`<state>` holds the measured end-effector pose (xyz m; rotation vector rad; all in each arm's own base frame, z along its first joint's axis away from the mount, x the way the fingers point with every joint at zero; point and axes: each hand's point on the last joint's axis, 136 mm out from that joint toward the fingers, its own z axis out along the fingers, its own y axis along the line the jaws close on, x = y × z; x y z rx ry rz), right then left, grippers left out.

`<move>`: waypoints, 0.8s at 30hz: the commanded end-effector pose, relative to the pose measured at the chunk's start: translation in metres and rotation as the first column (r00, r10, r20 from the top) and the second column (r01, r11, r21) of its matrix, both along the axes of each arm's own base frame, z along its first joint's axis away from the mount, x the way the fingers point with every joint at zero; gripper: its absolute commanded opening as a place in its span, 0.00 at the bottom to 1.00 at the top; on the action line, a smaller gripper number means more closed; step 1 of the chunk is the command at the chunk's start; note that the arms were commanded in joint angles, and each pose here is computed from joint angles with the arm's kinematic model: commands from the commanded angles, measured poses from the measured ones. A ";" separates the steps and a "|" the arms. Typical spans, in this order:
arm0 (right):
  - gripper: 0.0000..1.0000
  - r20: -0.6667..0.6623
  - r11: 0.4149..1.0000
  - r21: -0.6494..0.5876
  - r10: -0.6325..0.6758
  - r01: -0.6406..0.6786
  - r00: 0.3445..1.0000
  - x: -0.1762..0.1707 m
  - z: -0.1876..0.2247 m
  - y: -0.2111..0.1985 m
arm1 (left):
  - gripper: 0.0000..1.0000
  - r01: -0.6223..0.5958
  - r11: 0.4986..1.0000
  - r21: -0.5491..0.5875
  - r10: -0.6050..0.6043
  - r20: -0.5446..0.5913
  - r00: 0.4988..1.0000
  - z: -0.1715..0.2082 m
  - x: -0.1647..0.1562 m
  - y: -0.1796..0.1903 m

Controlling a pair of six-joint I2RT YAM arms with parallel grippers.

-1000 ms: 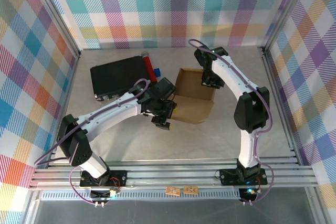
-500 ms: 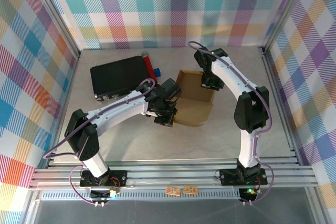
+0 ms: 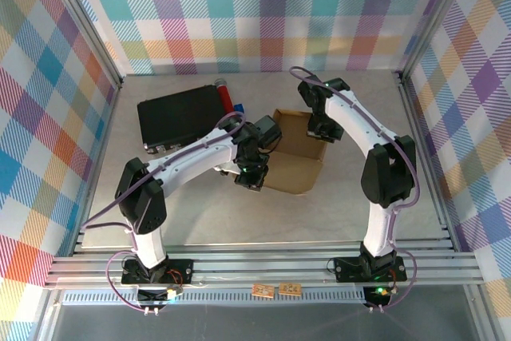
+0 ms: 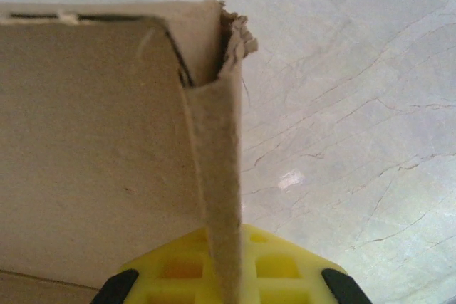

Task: Fold the paper box

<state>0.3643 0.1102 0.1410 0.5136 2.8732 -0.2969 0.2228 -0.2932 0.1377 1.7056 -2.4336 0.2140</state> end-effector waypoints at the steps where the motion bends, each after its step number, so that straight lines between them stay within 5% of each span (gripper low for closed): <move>1: 0.00 0.029 0.999 0.031 -0.014 0.013 0.999 -0.006 0.011 0.005 | 0.13 0.005 0.997 0.074 -0.002 -0.044 0.999 -0.002 0.001 0.015; 11: 0.00 0.012 0.999 0.039 -0.010 0.010 1.000 -0.015 0.002 0.012 | 0.00 0.031 0.988 0.150 -0.019 -0.080 0.997 -0.007 0.006 0.022; 15: 0.00 0.000 0.999 0.048 -0.016 0.016 1.000 -0.019 -0.002 0.015 | 0.00 0.131 0.974 0.187 -0.115 -0.090 0.989 -0.004 0.017 0.028; 24: 0.00 -0.065 0.993 0.098 -0.060 0.067 0.996 -0.037 -0.025 0.026 | 0.00 0.395 0.854 0.340 -0.371 -0.135 0.919 0.003 0.035 0.055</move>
